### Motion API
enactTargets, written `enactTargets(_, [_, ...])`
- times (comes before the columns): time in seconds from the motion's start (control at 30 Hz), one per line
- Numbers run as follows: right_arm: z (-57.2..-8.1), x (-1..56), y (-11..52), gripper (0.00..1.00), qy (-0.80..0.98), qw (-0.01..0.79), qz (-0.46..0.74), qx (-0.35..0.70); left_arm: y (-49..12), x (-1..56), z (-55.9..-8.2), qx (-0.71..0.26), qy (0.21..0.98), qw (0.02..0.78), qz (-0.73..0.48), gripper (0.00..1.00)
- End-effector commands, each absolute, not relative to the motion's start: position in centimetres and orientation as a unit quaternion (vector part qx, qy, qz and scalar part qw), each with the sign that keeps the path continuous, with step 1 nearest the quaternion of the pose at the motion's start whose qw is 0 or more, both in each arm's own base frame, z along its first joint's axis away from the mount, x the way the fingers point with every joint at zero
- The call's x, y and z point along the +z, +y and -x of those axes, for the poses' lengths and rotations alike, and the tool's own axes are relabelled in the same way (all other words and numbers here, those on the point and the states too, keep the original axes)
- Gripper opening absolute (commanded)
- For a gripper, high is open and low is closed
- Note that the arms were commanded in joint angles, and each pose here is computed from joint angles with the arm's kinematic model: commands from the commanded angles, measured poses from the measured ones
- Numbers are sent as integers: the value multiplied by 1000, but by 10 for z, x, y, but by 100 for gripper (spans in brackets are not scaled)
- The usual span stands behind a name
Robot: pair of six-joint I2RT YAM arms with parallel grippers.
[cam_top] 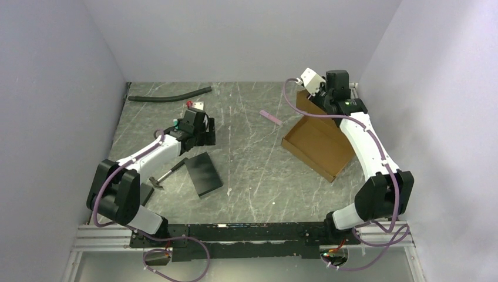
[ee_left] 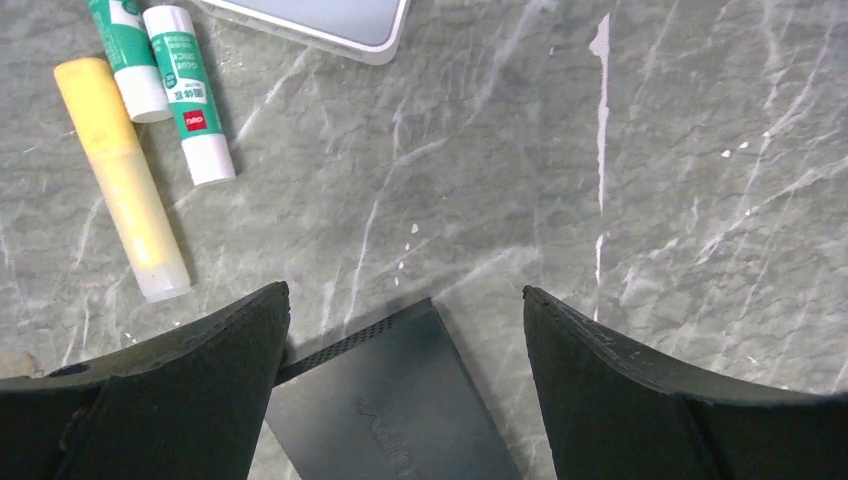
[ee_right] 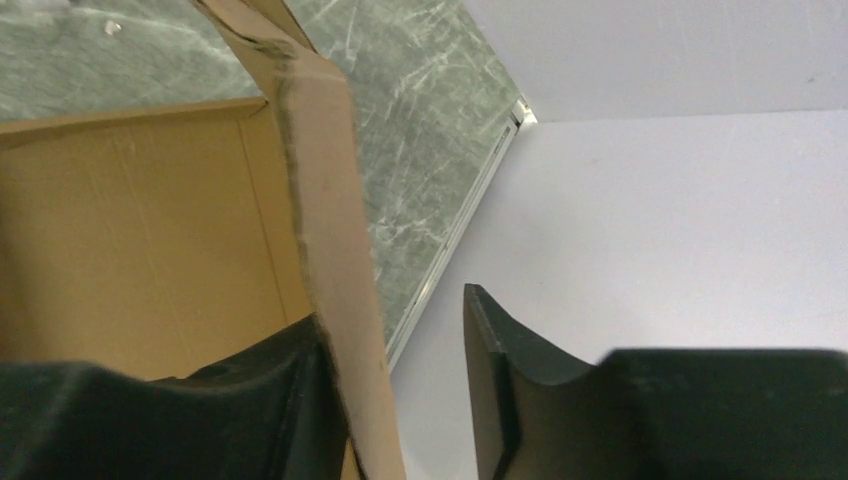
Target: Fold the paper box
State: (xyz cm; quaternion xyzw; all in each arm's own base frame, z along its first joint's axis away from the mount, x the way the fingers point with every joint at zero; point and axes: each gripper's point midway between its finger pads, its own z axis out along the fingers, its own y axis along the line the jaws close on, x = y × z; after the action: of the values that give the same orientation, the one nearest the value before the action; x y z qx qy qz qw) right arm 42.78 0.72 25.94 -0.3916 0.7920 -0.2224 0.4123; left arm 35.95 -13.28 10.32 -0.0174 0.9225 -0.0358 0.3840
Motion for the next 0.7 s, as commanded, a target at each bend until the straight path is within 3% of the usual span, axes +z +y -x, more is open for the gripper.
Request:
enactTargets(0.0, [-440,291,-4,48,779,449,366,-241,-127,114,-361,-38,917,396,22,91])
enactTargets(0.07, [-440,292,-8,49,781,449,363,-239,-133,117,-359,-56,916,396,11,91])
enactTargets(0.2, [-438,291,-14,49,786,451,355,-227,-197,129,-350,-234,885,396,-64,88])
enactTargets(0.4, [-432,283,-7,49,798,463,339,-184,-272,138,-378,-401,849,343,3,86])
enactTargets(0.53, [-429,276,-6,49,803,470,326,-169,-309,128,-403,-388,864,312,78,87])
enactTargets(0.67, [-427,268,-7,50,811,476,308,-144,-329,97,-418,-250,918,265,155,88])
